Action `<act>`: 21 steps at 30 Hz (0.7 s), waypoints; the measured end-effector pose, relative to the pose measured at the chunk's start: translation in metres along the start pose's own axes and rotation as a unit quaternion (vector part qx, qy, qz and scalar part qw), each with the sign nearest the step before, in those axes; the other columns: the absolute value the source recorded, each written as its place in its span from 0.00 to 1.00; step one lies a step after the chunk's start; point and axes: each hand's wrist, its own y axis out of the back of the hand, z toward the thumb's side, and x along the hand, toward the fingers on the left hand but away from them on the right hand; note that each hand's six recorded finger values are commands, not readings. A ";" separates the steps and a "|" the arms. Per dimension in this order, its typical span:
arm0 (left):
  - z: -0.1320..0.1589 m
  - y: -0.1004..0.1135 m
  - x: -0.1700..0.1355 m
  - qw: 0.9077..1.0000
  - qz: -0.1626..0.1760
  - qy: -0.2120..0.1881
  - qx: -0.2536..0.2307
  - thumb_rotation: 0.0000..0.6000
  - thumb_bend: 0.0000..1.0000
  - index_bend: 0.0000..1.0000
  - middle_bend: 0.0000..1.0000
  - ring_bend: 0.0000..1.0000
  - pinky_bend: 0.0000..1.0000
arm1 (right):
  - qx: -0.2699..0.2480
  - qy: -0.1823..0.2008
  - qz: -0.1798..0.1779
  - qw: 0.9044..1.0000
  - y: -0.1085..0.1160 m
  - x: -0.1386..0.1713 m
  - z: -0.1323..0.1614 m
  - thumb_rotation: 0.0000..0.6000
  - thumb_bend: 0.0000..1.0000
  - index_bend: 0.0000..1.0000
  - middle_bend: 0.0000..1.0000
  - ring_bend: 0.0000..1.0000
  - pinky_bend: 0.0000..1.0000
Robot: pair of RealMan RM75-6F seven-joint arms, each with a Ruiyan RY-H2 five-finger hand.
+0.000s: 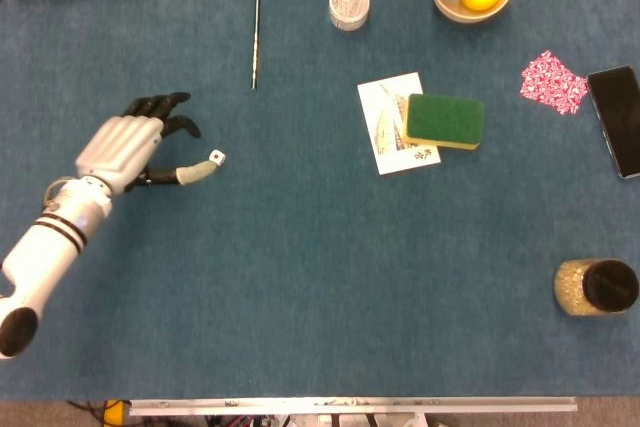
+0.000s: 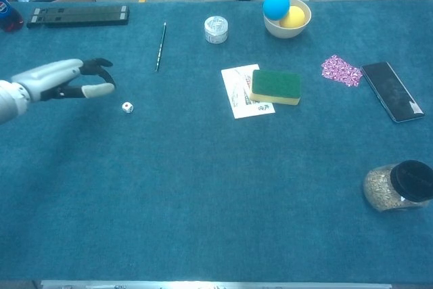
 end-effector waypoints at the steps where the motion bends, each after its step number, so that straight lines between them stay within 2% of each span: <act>1: 0.002 -0.004 0.003 1.000 -0.003 0.000 0.001 0.13 0.04 0.28 0.03 0.00 0.00 | 0.000 -0.001 0.000 1.000 0.000 0.000 -0.001 1.00 0.29 0.32 0.22 0.10 0.18; 10: 0.007 -0.023 0.018 1.000 -0.013 0.004 0.008 0.12 0.04 0.28 0.03 0.00 0.00 | -0.001 -0.007 0.002 1.000 -0.001 0.001 -0.006 1.00 0.29 0.32 0.22 0.11 0.18; 21: 0.011 -0.031 0.027 1.000 -0.019 0.006 0.010 0.13 0.04 0.30 0.03 0.00 0.00 | -0.001 -0.020 -0.004 1.000 0.003 0.005 -0.016 1.00 0.29 0.32 0.22 0.10 0.18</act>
